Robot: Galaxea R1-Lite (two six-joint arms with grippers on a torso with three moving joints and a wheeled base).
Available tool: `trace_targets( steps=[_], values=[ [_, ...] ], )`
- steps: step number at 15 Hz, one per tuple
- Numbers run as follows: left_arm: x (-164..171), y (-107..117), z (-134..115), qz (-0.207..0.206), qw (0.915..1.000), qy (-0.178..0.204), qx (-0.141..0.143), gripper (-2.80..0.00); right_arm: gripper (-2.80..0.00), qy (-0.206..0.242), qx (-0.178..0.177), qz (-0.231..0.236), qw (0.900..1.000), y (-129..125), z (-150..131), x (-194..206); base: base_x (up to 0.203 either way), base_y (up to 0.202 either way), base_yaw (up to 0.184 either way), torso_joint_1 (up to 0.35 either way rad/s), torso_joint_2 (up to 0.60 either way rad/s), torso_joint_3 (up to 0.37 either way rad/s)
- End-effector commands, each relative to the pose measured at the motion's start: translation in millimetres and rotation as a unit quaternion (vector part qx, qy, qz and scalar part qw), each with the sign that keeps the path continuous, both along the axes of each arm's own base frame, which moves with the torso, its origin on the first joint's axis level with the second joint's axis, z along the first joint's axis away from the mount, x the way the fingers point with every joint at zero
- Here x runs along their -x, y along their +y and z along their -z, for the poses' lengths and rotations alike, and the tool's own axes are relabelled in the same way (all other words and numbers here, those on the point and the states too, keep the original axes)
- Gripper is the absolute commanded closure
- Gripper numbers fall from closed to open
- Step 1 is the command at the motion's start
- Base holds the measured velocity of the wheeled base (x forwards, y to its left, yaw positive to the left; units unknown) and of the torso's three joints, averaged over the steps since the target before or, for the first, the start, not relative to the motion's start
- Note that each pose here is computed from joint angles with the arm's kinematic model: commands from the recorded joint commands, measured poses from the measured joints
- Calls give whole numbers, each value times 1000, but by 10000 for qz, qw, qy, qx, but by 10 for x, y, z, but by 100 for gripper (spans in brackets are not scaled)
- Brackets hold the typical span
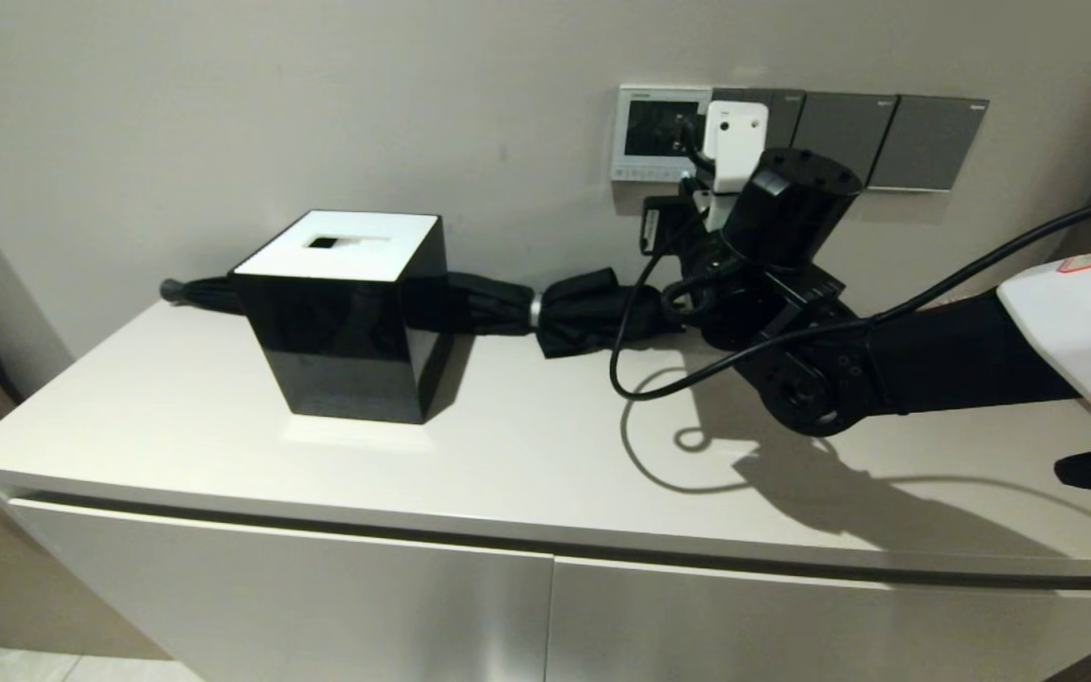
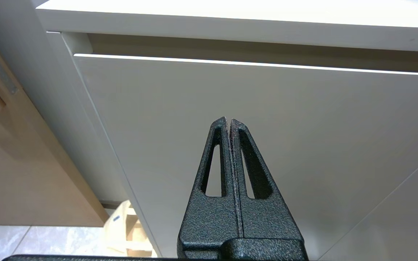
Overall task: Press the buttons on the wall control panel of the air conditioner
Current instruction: Turn off the central air conditioner
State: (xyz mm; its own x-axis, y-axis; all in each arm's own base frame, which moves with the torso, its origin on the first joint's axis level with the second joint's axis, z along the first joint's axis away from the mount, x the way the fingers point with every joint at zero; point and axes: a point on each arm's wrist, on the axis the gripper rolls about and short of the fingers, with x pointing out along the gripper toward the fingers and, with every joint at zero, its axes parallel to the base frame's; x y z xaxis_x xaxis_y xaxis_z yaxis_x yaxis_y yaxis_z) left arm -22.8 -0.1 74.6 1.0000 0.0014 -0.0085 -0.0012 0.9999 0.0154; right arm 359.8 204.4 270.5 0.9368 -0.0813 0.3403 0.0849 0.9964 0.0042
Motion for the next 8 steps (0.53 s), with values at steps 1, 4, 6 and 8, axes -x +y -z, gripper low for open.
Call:
trace_targets(
  steps=[1, 4, 6, 8],
  values=[
    [-1, 0, -1, -1, 10000, 3, 1, 0, 0, -36, -18, 16, 10000, -8, -17, 7, 0, 0, 0, 0, 0, 0],
    [-1, 0, 0, -1, 10000, 11, 1, 0, 0, -52, -25, 34, 10000, -23, -40, -4, 0, 0, 0, 0, 0, 0],
    [0, 0, 1, -1, 10000, 3, 1, 0, 0, -24, 0, 42, 10000, -20, -12, -22, 0, 0, 0, 0, 0, 0],
    [0, 0, 0, -1, 10000, 3, 1, 0, 0, -37, -8, 50, 10000, -27, -15, -24, 0, 0, 0, 0, 0, 0]
  ],
)
